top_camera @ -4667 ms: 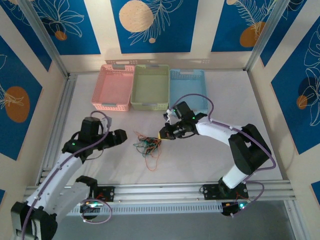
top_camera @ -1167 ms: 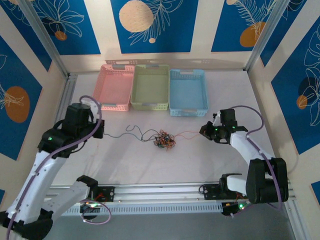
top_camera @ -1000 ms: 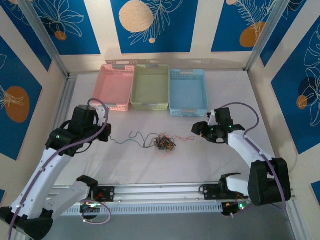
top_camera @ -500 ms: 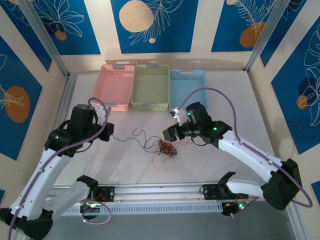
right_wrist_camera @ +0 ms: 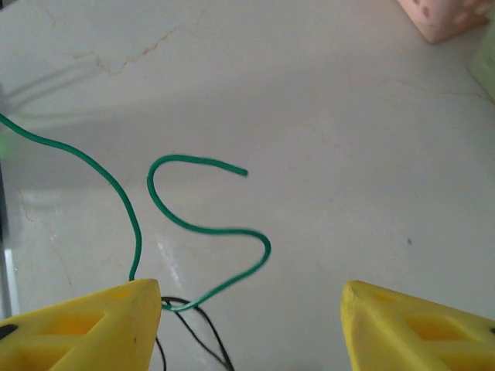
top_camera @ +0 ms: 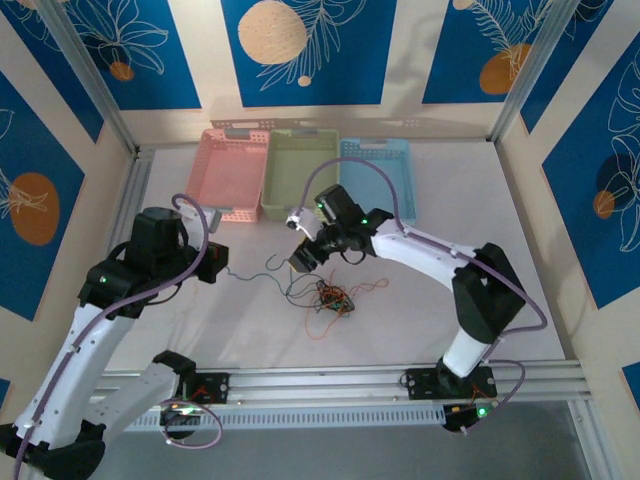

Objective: Untangle the cables

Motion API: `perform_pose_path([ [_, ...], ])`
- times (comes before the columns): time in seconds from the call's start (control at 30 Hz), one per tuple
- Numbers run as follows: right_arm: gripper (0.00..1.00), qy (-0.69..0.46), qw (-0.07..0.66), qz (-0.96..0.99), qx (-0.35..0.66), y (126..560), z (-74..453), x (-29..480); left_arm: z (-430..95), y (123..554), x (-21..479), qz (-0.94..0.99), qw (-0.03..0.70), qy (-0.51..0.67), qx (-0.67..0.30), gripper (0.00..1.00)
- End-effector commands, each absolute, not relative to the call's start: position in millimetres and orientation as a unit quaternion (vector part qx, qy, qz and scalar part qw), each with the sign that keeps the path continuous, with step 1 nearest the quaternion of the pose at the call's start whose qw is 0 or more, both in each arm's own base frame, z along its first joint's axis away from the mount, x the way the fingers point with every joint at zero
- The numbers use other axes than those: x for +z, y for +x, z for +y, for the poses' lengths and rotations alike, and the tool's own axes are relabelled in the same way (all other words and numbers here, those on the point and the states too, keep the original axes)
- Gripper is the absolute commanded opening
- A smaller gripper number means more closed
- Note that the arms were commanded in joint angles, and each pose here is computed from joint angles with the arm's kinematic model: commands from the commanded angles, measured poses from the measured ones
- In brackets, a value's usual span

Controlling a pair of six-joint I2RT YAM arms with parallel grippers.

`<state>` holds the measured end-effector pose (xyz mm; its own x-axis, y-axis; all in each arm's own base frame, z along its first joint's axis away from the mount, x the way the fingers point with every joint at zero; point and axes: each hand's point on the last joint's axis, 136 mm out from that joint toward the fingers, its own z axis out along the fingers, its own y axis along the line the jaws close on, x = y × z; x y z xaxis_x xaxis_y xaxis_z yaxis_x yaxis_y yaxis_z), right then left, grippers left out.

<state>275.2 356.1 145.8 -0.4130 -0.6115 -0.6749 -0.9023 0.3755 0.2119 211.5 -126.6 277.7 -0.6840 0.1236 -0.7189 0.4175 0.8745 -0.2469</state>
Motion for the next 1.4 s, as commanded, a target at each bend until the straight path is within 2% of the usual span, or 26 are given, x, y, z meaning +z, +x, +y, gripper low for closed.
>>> perform_pose_path([
  [0.0,0.63,-0.549,0.263,0.739,0.287,269.0,375.9,152.7,-128.5,207.6,293.8,0.886,0.379,0.159,-0.214,0.0],
  [0.2,0.62,-0.504,0.241,0.752,0.351,288.4,394.4,168.3,-133.1,210.1,295.8,0.886,0.373,0.163,-0.221,0.0],
  [0.27,0.6,-0.501,0.214,0.746,0.383,279.9,401.1,173.6,-133.4,209.4,296.9,0.886,0.373,0.163,-0.223,0.0],
  [0.4,0.58,-0.536,0.22,0.733,0.357,275.9,402.0,166.1,-132.9,208.6,296.4,0.887,0.371,0.166,-0.22,0.0],
  [0.53,0.54,-0.595,0.223,0.674,0.375,278.4,385.5,175.1,-132.9,209.1,295.1,0.89,0.364,0.168,-0.217,0.0],
  [0.67,0.55,-0.663,0.268,0.597,0.363,285.9,376.6,192.7,-139.6,205.3,295.5,0.884,0.359,0.191,-0.231,0.0],
  [0.77,0.56,-0.69,0.276,0.566,0.357,292.6,380.7,198.1,-146.1,204.5,295.5,0.877,0.357,0.212,-0.241,0.0],
  [0.9,0.57,-0.727,0.24,0.547,0.34,292.1,383.6,181.6,-149.8,207.4,303.9,0.86,0.383,0.237,-0.241,0.0],
  [1.07,0.58,-0.752,0.24,0.515,0.335,287.6,390.6,168.4,-158.2,203.1,319.6,0.824,0.418,0.29,-0.251,0.0],
  [1.37,0.54,-0.772,0.208,0.502,0.33,276.0,402.6,146.6,-160.5,197.3,321.3,0.809,0.423,0.322,-0.249,0.0],
])
